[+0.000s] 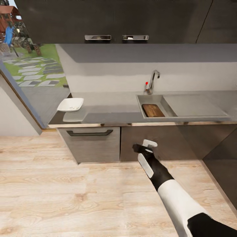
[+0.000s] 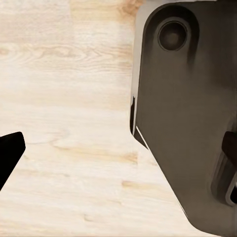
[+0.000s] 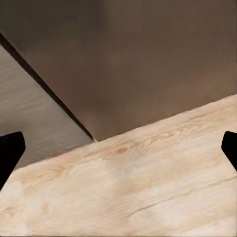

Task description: In the kitchen, take the Vidalia onion out of the sink, dice it on the chopping board with the paring knife, put the diced onion into the bowl on the countertop, then place both the paring knife and the chopping board into the sink.

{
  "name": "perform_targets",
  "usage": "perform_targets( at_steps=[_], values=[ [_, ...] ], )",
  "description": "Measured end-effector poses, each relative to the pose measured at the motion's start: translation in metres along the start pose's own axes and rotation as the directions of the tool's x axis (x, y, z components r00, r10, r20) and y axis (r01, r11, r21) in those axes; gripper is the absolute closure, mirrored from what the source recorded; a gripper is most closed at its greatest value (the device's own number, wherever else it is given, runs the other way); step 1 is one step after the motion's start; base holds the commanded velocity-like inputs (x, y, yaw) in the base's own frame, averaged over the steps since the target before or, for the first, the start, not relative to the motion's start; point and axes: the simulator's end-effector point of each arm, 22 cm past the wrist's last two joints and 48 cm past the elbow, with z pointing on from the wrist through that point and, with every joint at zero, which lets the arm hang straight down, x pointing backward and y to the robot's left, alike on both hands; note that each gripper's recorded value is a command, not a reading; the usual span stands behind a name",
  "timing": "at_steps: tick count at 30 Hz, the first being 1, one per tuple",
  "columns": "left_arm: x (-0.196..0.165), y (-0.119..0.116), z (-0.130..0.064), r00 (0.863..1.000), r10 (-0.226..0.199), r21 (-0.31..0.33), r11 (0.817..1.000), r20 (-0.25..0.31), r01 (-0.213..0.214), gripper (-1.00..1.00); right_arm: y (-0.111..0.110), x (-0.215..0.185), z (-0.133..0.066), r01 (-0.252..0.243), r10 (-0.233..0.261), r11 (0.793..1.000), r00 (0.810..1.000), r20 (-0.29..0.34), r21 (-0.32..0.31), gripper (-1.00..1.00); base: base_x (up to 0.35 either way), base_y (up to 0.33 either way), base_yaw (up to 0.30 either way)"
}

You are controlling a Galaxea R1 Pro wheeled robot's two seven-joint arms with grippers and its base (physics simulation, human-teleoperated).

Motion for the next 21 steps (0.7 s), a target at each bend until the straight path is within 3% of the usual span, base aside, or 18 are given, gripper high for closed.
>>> perform_targets(
  at_steps=[3, 5, 7, 8, 10, 11, 12, 13, 16, 18, 21],
  values=[
    [-0.004, -0.001, 0.000, 1.000, -0.003, 0.001, 1.000, 0.011, 0.003, -1.00, -0.034, 0.102, 0.030, 0.121, -0.121, 0.992, 0.993, -0.006, -0.032, -1.00, -0.003, 0.000, 0.000],
    [-0.014, -0.001, 0.000, 0.999, -0.006, 0.002, 1.000, 0.040, 0.006, -1.00, -0.049, 0.149, 0.024, 0.185, -0.181, 0.980, 0.982, 0.051, -0.079, -1.00, 0.000, 0.000, 0.000],
    [-0.027, -0.002, 0.001, 0.998, -0.011, 0.003, 1.000, 0.070, 0.010, -1.00, -0.077, 0.212, 0.003, 0.211, -0.210, 0.973, 0.977, 0.029, -0.094, -1.00, 0.000, 0.000, 0.000],
    [-0.041, -0.001, 0.001, 0.995, -0.014, 0.002, 1.000, 0.101, 0.014, -1.00, -0.108, 0.263, -0.016, 0.228, -0.230, 0.970, 0.973, -0.018, -0.084, -1.00, 0.000, 0.000, 0.000],
    [-0.060, 0.002, 0.000, 0.990, -0.019, -0.001, 1.000, 0.140, 0.019, -1.00, -0.152, 0.312, -0.042, 0.247, -0.251, 0.967, 0.965, -0.070, -0.059, -1.00, 0.000, 0.000, 0.000],
    [-0.081, 0.005, -0.001, 0.983, -0.023, -0.003, 1.000, 0.184, 0.024, -1.00, -0.192, 0.342, -0.065, 0.267, -0.269, 0.963, 0.959, -0.087, -0.036, -1.00, 0.000, 0.000, 0.000],
    [-0.096, 0.006, -0.003, 0.976, -0.026, -0.002, 1.000, 0.215, 0.027, -1.00, -0.216, 0.368, -0.088, 0.282, -0.284, 0.959, 0.953, -0.104, -0.033, -1.00, 0.000, 0.000, 0.000],
    [-0.117, 0.005, -0.006, 0.965, -0.031, 0.002, 1.000, 0.260, 0.031, -1.00, -0.232, 0.387, -0.109, 0.291, -0.294, 0.956, 0.951, -0.100, -0.041, -1.00, 0.000, 0.000, 0.000],
    [-0.155, 0.006, -0.015, 0.937, -0.040, 0.008, 0.999, 0.347, 0.040, -1.00, -0.251, 0.422, -0.149, 0.296, -0.300, 0.954, 0.947, -0.118, -0.054, -1.00, 0.000, 0.000, 0.000],
    [-0.166, 0.014, -0.019, 0.915, -0.041, 0.001, 0.999, 0.400, 0.045, -1.00, -0.253, 0.424, -0.154, 0.290, -0.293, 0.956, 0.949, -0.114, -0.047, -1.00, 0.000, 0.000, 0.000],
    [-0.163, 0.021, -0.022, 0.894, -0.041, -0.009, 0.999, 0.447, 0.051, -1.00, -0.264, 0.422, -0.156, 0.265, -0.264, 0.964, 0.958, -0.110, -0.006, -1.00, 0.000, 0.000, 0.000]
  ],
)
